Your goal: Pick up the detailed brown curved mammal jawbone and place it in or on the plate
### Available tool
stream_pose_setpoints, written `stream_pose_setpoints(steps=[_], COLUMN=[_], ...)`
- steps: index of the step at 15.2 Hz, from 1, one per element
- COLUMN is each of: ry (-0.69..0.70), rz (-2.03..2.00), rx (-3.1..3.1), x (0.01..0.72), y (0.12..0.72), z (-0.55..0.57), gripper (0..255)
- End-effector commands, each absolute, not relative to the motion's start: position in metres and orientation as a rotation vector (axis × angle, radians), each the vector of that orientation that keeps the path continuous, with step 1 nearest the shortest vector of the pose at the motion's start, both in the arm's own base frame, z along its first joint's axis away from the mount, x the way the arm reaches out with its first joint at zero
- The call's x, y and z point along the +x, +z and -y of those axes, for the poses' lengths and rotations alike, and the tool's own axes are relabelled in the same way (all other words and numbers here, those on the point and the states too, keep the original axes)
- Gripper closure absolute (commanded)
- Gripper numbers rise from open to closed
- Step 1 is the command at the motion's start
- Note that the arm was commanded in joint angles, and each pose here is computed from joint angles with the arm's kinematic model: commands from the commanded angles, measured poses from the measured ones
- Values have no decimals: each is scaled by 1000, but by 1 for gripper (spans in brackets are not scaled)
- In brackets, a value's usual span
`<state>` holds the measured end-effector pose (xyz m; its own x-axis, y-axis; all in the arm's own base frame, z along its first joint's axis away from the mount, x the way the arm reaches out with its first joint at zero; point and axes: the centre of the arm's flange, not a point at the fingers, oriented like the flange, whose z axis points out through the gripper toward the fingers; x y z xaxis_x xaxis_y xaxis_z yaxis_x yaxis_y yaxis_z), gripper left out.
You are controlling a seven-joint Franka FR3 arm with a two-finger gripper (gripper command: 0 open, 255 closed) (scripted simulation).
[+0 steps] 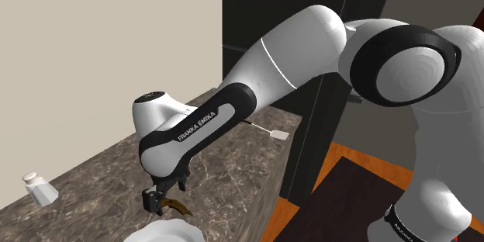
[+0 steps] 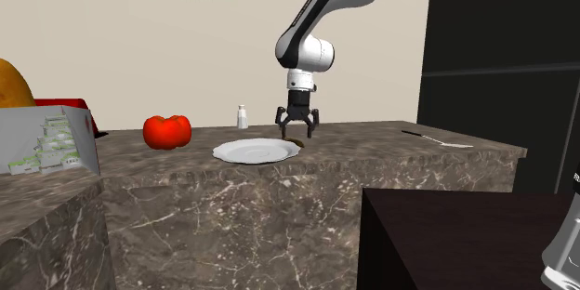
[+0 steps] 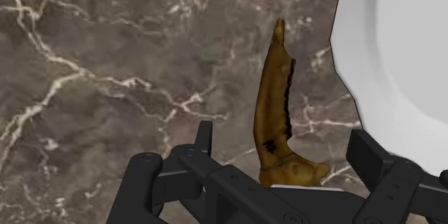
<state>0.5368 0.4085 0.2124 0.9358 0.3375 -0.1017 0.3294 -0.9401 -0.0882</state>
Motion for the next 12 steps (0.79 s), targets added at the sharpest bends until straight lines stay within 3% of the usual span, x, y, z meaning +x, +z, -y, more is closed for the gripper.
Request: stream_pose_setpoints(steps=[1,8,9,12], ry=[177,177,177,177], rz=[519,520,520,519], rx=[-3022,-3022,-3022,-3022], x=[536,536,536,536], y=[205,205,205,205], z=[-408,-408,-408,-408], gripper=[0,0,255,255])
